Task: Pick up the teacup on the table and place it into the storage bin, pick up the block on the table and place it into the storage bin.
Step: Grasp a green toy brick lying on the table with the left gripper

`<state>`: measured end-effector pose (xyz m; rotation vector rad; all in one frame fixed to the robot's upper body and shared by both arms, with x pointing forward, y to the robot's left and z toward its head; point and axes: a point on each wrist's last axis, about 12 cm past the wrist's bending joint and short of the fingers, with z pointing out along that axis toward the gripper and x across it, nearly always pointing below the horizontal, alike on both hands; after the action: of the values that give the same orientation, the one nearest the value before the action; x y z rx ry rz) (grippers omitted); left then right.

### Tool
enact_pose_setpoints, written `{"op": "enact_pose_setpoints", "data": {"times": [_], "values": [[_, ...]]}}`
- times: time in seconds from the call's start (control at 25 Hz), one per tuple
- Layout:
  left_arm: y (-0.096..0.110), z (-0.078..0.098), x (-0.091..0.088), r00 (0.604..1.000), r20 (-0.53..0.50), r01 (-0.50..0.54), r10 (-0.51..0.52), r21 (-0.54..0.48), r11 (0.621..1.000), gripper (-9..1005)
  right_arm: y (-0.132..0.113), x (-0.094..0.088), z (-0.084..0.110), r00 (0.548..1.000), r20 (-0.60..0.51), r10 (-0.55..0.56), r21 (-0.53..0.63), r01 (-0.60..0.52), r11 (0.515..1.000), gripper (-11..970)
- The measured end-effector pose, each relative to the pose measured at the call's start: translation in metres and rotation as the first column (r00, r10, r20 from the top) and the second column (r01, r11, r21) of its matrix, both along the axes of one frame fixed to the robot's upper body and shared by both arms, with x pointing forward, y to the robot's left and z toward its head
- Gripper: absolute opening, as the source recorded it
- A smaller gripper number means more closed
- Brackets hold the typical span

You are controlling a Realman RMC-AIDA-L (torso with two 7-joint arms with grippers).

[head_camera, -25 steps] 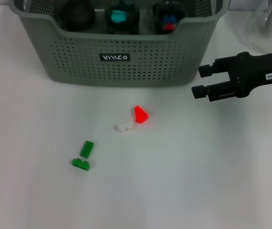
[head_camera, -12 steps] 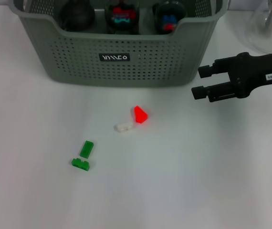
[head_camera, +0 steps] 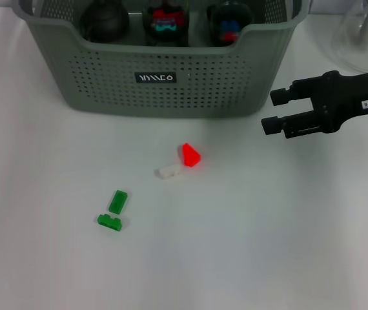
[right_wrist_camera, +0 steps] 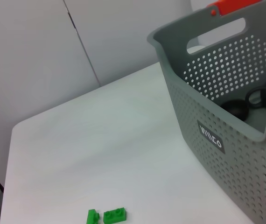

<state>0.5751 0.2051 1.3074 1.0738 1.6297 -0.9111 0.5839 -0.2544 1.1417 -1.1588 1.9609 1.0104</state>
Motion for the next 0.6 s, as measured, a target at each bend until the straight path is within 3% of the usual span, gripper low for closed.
{"op": "enact_pose_setpoints", "data": {"times": [0.12,0.32,0.48,0.6], "values": [[0.013,-0.011,-0.02,0.994,-0.042,0.099,-0.097,0.058,0.993,858,-0.001,0.0,0.0,1.0,-0.001,-0.004,0.002,0.004,1.0,779],[0.021,-0.044,-0.035,0.973,-0.215,0.138,-0.088,0.229,0.964,857,-0.002,0.0,-0.001,1.0,0.0,-0.013,0.002,0.013,1.0,779],[0.019,-0.07,-0.038,0.922,-0.383,0.113,0.047,0.385,0.916,854,-0.002,0.001,-0.001,1.0,0.0,-0.017,0.003,0.017,1.0,779],[0.009,-0.088,-0.038,0.856,-0.485,0.105,0.176,0.498,0.861,852,-0.001,0.001,0.0,1.0,0.003,-0.013,0.001,0.013,1.0,779]]}}
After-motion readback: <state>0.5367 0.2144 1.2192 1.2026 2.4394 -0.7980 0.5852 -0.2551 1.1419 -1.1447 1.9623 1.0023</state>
